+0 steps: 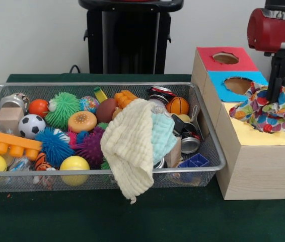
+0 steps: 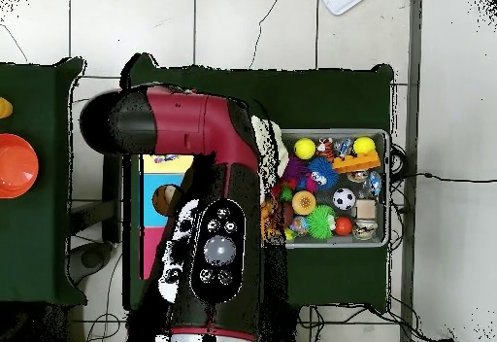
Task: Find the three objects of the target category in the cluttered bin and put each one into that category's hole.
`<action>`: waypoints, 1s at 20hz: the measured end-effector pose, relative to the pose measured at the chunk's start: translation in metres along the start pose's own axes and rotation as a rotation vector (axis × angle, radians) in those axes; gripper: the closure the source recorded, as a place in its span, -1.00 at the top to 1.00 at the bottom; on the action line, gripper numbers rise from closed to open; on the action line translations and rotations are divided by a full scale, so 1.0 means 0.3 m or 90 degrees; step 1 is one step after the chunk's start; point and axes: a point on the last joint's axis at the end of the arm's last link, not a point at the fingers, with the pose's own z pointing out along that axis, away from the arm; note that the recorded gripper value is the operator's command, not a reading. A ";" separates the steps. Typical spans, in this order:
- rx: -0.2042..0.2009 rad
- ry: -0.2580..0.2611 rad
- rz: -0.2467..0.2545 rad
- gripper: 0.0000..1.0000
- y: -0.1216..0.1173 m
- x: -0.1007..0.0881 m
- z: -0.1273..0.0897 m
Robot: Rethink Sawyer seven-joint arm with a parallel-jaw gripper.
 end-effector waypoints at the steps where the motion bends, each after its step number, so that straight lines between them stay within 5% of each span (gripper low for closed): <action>1: 0.001 -0.002 0.000 -1.00 -0.002 -0.001 0.000; 20: -0.023 -0.008 0.019 -1.00 0.071 -0.012 -0.031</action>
